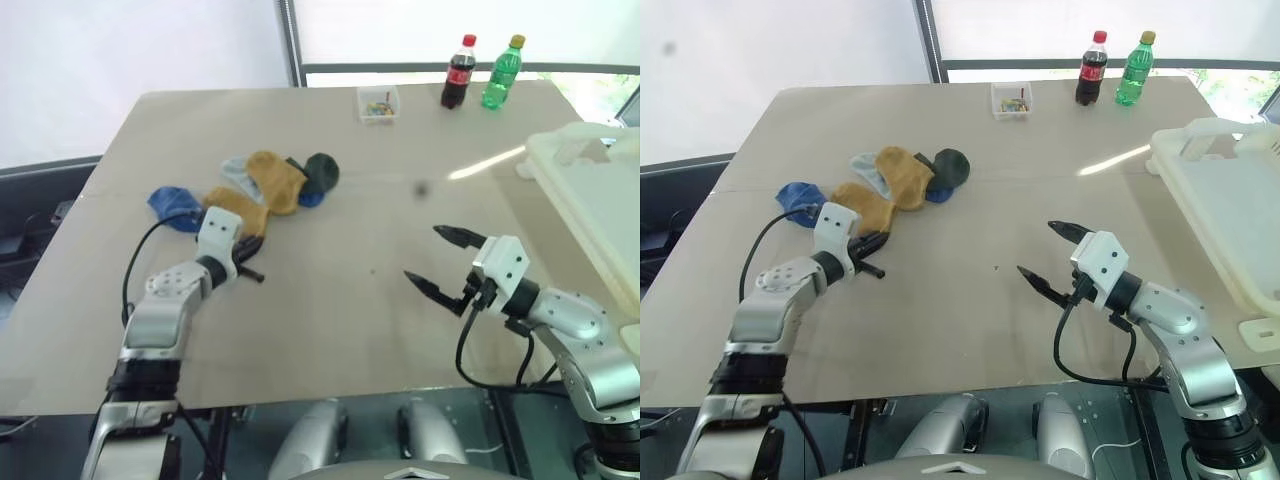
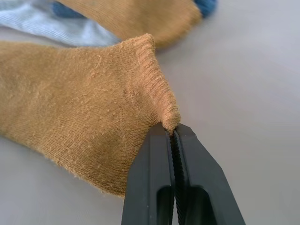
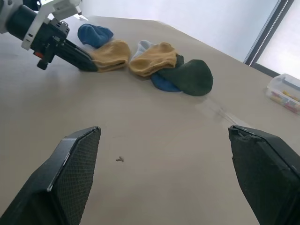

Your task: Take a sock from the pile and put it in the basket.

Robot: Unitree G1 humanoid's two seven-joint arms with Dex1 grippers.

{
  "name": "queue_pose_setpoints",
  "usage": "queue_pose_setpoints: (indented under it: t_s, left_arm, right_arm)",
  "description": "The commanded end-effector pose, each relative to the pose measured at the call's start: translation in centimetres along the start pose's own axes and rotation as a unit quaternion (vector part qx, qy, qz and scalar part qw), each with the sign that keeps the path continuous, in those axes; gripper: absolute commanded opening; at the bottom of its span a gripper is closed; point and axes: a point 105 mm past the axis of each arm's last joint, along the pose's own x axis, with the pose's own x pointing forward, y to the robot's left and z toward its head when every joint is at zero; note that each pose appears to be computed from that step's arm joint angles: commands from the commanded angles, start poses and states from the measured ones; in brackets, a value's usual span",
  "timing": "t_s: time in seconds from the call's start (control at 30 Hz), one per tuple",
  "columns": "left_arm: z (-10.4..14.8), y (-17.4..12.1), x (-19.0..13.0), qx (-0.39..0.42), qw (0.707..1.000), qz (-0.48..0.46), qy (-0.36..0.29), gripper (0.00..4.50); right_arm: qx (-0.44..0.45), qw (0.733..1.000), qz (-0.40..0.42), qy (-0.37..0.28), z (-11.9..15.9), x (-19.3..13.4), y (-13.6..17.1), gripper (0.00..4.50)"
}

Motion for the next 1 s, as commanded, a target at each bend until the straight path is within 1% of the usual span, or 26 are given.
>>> queue_pose_setpoints:
  t_s: [0.03, 0.17, 0.27, 0.43, 0.6, 0.67, 0.77, 0.83, 0.87, 0.9, 0.97, 1.0]
  left_arm:
    - [-0.1, -2.3, -1.6, 0.001, 0.997, -0.071, 0.013, 0.05]
    - [-1.6, -5.8, -3.7, 0.002, 0.984, -0.17, 0.06, 0.05]
    - [-2.0, -7.5, -4.2, -0.023, 0.974, -0.211, 0.083, 0.05]
    - [-0.5, -11.9, -3.5, -0.089, 0.949, -0.29, 0.085, 0.05]
    - [1.7, -16.4, -2.0, -0.145, 0.91, -0.377, 0.097, 0.05]
    - [2.6, -17.6, -0.9, -0.161, 0.9, -0.393, 0.102, 0.05]
    - [3.3, -18.4, 0.3, -0.173, 0.899, -0.388, 0.108, 0.05]
    - [3.4, -18.5, 0.5, -0.169, 0.899, -0.388, 0.109, 0.66]
    - [3.4, -18.6, 0.4, -0.166, 0.898, -0.392, 0.107, 1.07]
    - [3.5, -18.4, 0.2, -0.161, 0.9, -0.391, 0.101, 1.27]
    - [4.3, -17.2, 0.2, -0.146, 0.915, -0.372, 0.059, 2.23]
    - [4.5, -16.5, -0.4, -0.129, 0.919, -0.371, 0.044, 2.63]
  right_arm:
    - [-0.017, 1.0, 0.0, -0.017, 0.9, -0.4, -0.2, 4.5]
    - [-0.016, 1.0, -0.005, -0.01, 0.7, -1.0, -0.5, 4.5]
    - [-0.017, 1.0, -0.009, -0.003, 0.6, -1.5, -0.7, 4.5]
    - [-0.019, 1.0, -0.022, 0.004, 0.7, -2.0, -1.0, 4.5]
    - [-0.018, 0.999, -0.042, 0.008, 1.0, -2.5, -1.3, 4.5]
    - [-0.02, 0.999, -0.044, 0.01, 1.2, -2.6, -1.3, 4.5]
    - [-0.02, 0.999, -0.048, 0.012, 1.4, -2.7, -1.2, 4.5]
    - [-0.014, 0.998, -0.058, 0.013, 1.6, -2.9, -1.3, 4.5]
    - [-0.01, 0.998, -0.062, 0.013, 1.6, -2.9, -1.3, 4.5]
    - [-0.006, 0.998, -0.064, 0.014, 1.6, -2.9, -1.3, 4.5]
    - [0.048, 0.996, -0.075, 0.024, 1.1, -3.1, -0.9, 4.5]
    - [0.086, 0.993, -0.075, 0.034, 0.8, -3.1, -0.4, 4.5]
